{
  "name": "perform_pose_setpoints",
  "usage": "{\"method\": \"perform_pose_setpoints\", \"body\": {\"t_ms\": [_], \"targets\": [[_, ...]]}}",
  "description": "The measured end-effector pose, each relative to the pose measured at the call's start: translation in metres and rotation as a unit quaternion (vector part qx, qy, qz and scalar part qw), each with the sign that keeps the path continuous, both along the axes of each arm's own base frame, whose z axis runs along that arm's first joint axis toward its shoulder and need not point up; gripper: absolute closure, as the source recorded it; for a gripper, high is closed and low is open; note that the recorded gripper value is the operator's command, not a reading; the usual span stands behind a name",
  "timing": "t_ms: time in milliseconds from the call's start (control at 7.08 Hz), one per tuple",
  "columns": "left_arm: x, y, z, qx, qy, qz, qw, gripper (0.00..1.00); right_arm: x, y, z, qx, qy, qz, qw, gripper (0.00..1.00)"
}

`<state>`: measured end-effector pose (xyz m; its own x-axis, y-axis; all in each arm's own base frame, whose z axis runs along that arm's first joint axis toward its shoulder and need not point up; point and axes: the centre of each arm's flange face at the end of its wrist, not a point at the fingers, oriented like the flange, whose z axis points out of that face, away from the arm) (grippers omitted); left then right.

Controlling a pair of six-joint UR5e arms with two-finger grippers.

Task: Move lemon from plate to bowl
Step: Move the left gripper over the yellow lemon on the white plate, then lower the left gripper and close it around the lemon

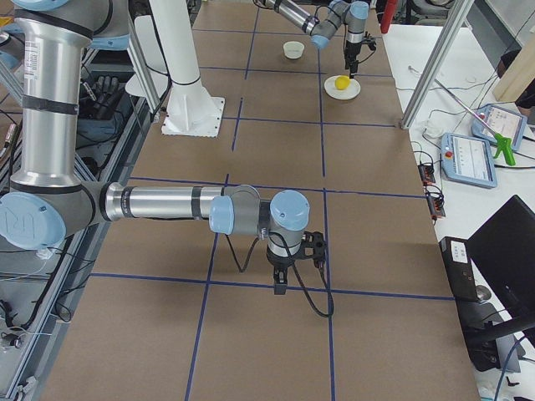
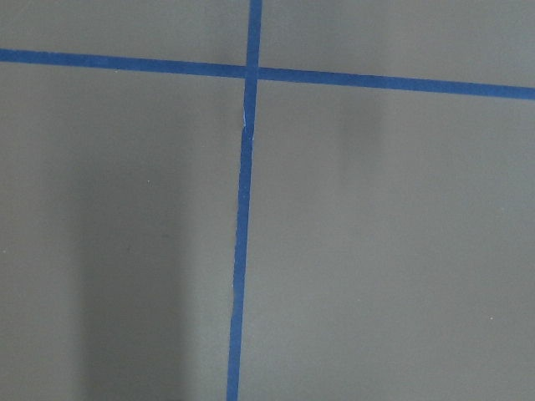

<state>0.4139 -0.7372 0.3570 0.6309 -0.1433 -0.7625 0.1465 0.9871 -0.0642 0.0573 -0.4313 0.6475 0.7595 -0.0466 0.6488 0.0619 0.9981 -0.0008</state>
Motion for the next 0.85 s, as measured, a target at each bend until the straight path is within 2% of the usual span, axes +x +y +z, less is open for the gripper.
{"method": "perform_pose_setpoints", "body": {"t_ms": [847], "targets": [[0.040,0.023,0.014,-0.021,-0.004,0.013,0.9997,0.00,0.000,0.000,0.000,0.000,0.000,0.000,1.0000,0.00]]}}
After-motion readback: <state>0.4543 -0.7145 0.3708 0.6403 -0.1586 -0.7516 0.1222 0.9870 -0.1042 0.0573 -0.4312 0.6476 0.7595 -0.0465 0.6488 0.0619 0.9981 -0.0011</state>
